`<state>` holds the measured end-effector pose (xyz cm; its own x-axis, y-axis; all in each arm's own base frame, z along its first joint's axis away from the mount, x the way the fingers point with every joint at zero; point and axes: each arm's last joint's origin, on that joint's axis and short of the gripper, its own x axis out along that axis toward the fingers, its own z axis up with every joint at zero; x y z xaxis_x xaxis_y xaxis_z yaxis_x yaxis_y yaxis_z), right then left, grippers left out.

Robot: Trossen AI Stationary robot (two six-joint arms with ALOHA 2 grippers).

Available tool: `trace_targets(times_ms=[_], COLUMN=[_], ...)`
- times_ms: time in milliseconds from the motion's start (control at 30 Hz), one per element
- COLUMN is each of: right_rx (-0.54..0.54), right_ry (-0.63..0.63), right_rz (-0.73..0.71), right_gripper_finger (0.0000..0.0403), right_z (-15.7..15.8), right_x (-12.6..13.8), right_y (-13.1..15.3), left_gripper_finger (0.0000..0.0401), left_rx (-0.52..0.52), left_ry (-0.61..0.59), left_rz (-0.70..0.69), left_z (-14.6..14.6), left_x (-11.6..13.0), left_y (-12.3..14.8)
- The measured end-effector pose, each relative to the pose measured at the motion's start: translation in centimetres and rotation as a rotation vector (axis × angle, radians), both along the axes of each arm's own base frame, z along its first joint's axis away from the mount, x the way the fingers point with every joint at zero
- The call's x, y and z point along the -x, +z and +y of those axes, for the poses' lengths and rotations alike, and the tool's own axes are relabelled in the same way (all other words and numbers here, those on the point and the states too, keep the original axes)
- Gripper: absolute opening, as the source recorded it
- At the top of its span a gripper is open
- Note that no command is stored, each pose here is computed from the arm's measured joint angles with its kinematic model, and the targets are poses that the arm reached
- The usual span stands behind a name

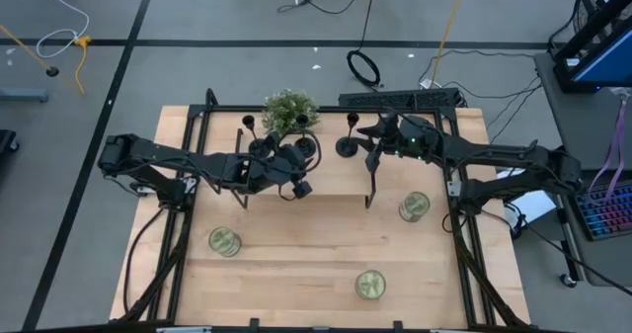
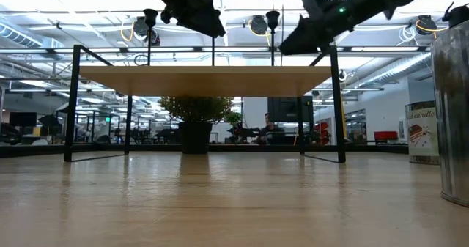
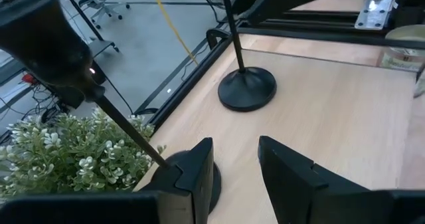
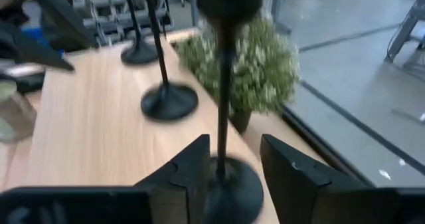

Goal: Pick & Place candle stick holders
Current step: Put the middle silver scented candle on the shelf

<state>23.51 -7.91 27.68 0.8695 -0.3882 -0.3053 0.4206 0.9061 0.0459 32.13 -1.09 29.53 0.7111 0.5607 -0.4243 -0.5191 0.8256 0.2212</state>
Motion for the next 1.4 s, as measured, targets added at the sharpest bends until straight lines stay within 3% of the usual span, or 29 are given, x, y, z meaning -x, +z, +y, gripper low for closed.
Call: trace_targets(times_ms=[200,333,433,633,800,900,1067,1267,1400], right_rx=[-0.044,-0.077,-0.075,-0.067,-0.061,-0.036,-0.023,0.018,0.032], right_ry=[-0.001,0.016,0.052,0.126,0.162,0.182,0.190,0.204,0.209], right_rz=[0.100,0.153,0.161,0.153,0.146,0.123,0.087,0.100,0.105], right_gripper_finger=[0.0133,0.0129,0.0126,0.0123,0.0121,0.0119,0.0119,0.0119,0.0118], right_z=[0.7,1.5,2.4,4.0,4.8,5.1,5.2,5.2,5.2], right_x=[1.9,2.7,2.9,3.3,3.6,3.6,3.9,4.2,4.2], right_y=[0.0,-0.1,0.0,-0.9,-1.6,-1.7,-1.9,-2.1,-2.1], left_gripper_finger=[0.0129,0.0129,0.0129,0.0129,0.0129,0.0129,0.0129,0.0129,0.0129], left_rx=[0.039,0.117,0.203,0.390,0.650,0.819,1.038,1.054,1.046], left_ry=[-0.101,-0.250,-0.330,-0.339,-0.340,-0.258,0.056,0.399,0.524], left_rz=[0.021,0.064,0.119,0.257,0.424,0.503,0.590,0.629,0.648], left_z=[-1.4,-2.8,-3.8,-5.9,-8.3,-9.8,-11.9,-13.5,-14.3], left_x=[0.1,0.2,0.6,2.2,4.2,5.5,7.8,10.8,12.2], left_y=[-0.2,-0.6,-1.1,-2.4,-3.4,-3.8,-4.3,-5.0,-5.0])
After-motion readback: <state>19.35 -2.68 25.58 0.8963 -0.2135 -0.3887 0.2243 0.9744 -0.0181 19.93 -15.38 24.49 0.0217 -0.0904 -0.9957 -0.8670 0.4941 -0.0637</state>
